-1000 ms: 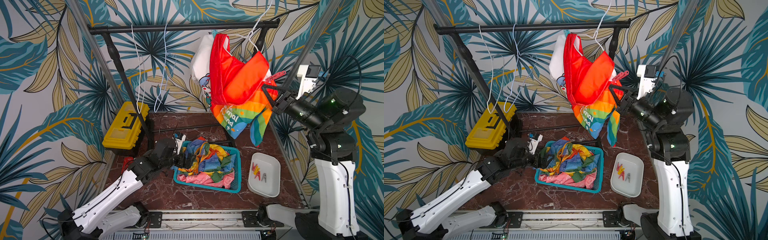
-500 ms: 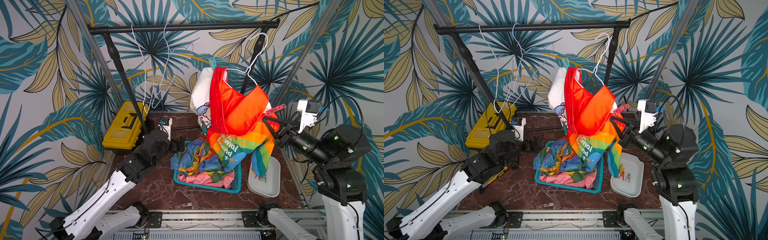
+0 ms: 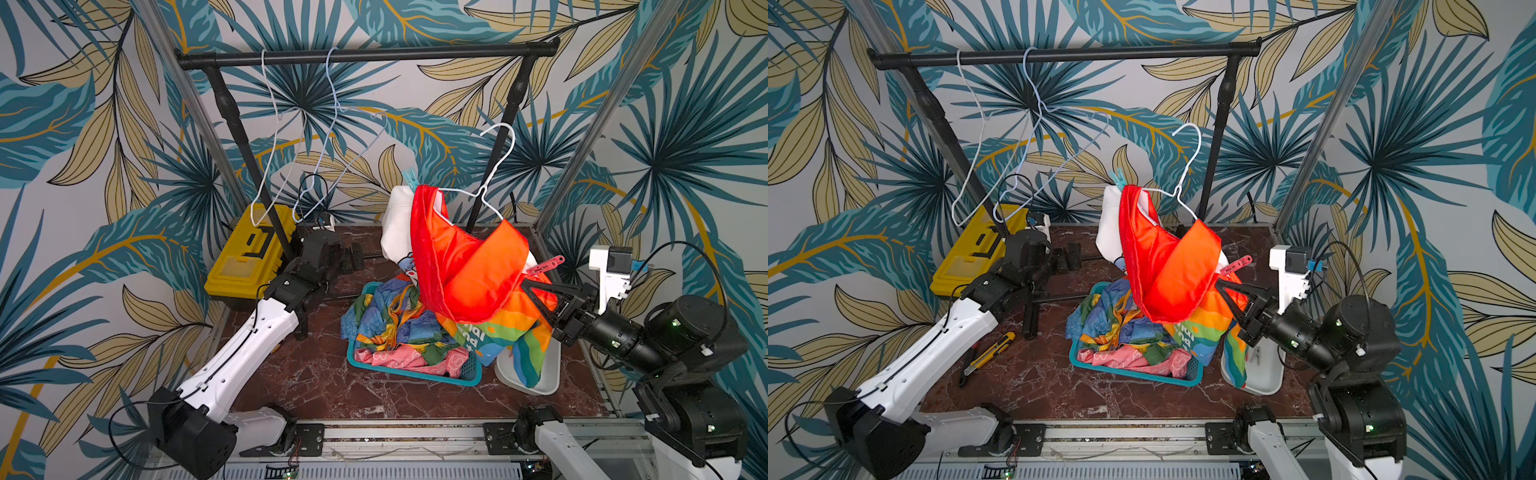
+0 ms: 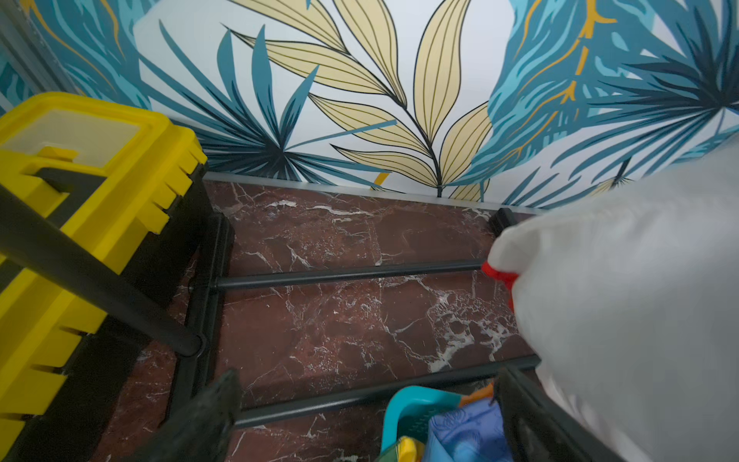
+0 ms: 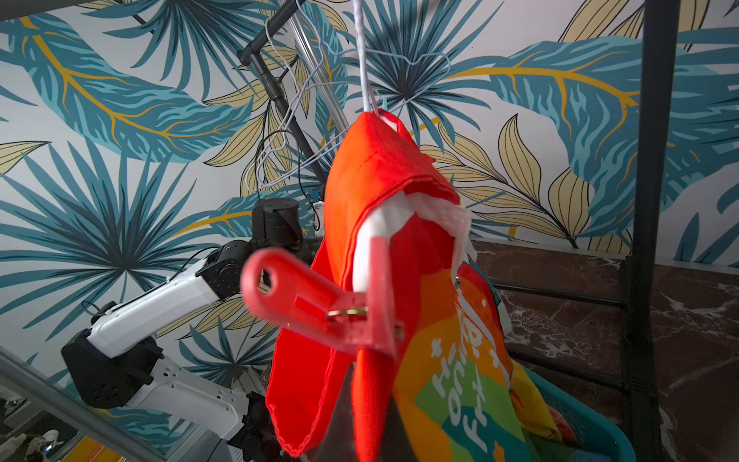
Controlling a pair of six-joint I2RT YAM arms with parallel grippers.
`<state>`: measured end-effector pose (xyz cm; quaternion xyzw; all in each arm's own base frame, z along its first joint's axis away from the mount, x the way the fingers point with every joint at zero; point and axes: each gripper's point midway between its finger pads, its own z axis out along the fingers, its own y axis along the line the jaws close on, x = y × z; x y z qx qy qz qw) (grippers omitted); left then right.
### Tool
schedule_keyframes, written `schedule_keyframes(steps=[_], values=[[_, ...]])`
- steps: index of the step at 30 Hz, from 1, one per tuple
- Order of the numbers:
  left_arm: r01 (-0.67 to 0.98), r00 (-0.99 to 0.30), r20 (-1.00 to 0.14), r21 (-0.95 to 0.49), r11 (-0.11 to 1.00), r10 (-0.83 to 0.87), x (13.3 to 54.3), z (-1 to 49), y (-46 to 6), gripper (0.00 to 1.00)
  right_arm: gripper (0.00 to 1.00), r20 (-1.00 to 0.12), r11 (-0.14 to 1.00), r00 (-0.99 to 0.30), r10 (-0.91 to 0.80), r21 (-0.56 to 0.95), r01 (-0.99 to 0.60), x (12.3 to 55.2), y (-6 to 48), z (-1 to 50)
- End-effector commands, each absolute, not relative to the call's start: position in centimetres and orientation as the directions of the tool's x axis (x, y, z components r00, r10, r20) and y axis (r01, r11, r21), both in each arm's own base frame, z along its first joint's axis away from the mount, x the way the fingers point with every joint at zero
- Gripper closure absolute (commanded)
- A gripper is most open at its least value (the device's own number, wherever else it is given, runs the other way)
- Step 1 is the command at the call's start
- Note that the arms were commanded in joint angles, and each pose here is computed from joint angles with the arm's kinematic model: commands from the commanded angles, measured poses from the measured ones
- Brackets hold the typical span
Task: Remove the clothespins securing jackets to the hanger
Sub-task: Adjust the jacket in the basket.
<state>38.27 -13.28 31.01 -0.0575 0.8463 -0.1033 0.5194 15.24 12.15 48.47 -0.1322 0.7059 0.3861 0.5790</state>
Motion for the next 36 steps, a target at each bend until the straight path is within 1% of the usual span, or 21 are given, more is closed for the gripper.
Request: schedule_keyframes(steps=[1,5,8,10,13,15,18,19,21,23,27,32,34,36], values=[[0.053,-0.39,-0.884,-0.302,0.952,-0.259,39.8,34.1,-14.0,0.0,1.0,-0.944,0.634,-0.237,0.23,0.33,-0.7,13.4,12.8,49.6],[0.142,-0.429,-0.88,-0.287,0.947,-0.203,40.7,33.7,-16.1,0.0,1.0,-0.943,0.574,-0.233,0.237,0.33,-0.749,13.6,13.6,49.5],[0.285,-0.49,-0.859,-0.321,0.903,-0.15,39.9,32.7,-19.0,0.0,1.0,-0.936,0.528,-0.243,0.254,0.345,-0.776,14.9,14.2,49.6],[0.334,-0.516,-0.847,-0.339,0.88,-0.13,39.3,32.2,-20.0,0.0,1.0,-0.933,0.486,-0.241,0.269,0.348,-0.802,15.5,14.6,50.0],[0.397,-0.539,-0.837,-0.357,0.846,-0.1,38.3,31.7,-21.1,0.0,1.0,-0.93,0.457,-0.239,0.279,0.348,-0.819,16.8,14.9,50.5],[0.427,-0.55,-0.831,-0.368,0.826,-0.085,37.7,31.4,-21.7,0.0,1.0,-0.924,0.431,-0.264,0.275,0.364,-0.825,17.8,15.3,50.6],[0.442,-0.556,-0.827,-0.375,0.815,-0.078,37.2,31.2,-22.1,0.0,1.0,-0.94,0.418,-0.233,0.248,0.32,-0.85,18.7,16.6,50.7],[0.447,-0.555,-0.828,-0.375,0.812,-0.076,37.1,31.2,-22.2,0.0,1.0,-0.94,0.42,-0.261,0.221,0.333,-0.844,19.1,17.2,49.8],[0.455,-0.554,-0.83,-0.374,0.808,-0.072,37.0,31.1,-22.4,0.0,1.0,-0.945,0.393,-0.279,0.172,0.325,-0.86,19.1,18.7,49.2],[0.457,-0.557,-0.828,-0.372,0.808,-0.067,37.0,30.8,-22.5,0.0,1.0,-0.945,0.361,-0.28,0.166,0.323,-0.875,19.0,19.4,49.1],[0.446,-0.56,-0.825,-0.378,0.811,-0.076,36.4,30.5,-22.1,0.0,1.0,-0.941,0.391,-0.301,0.151,0.337,-0.856,19.5,19.2,47.3],[0.417,-0.602,-0.793,-0.41,0.811,-0.091,34.8,28.6,-21.6,0.0,1.0,-0.912,0.454,-0.397,0.107,0.4,-0.796,20.3,18.8,41.8],[0.404,-0.621,-0.778,-0.42,0.813,-0.094,34.0,27.6,-21.4,0.0,1.0,-0.891,0.46,-0.442,0.102,0.436,-0.773,20.5,18.9,39.7],[0.4,-0.636,-0.767,-0.428,0.811,-0.091,32.9,26.6,-21.3,0.0,1.0,-0.881,0.493,-0.462,0.104,0.45,-0.745,20.7,18.5,37.8]])
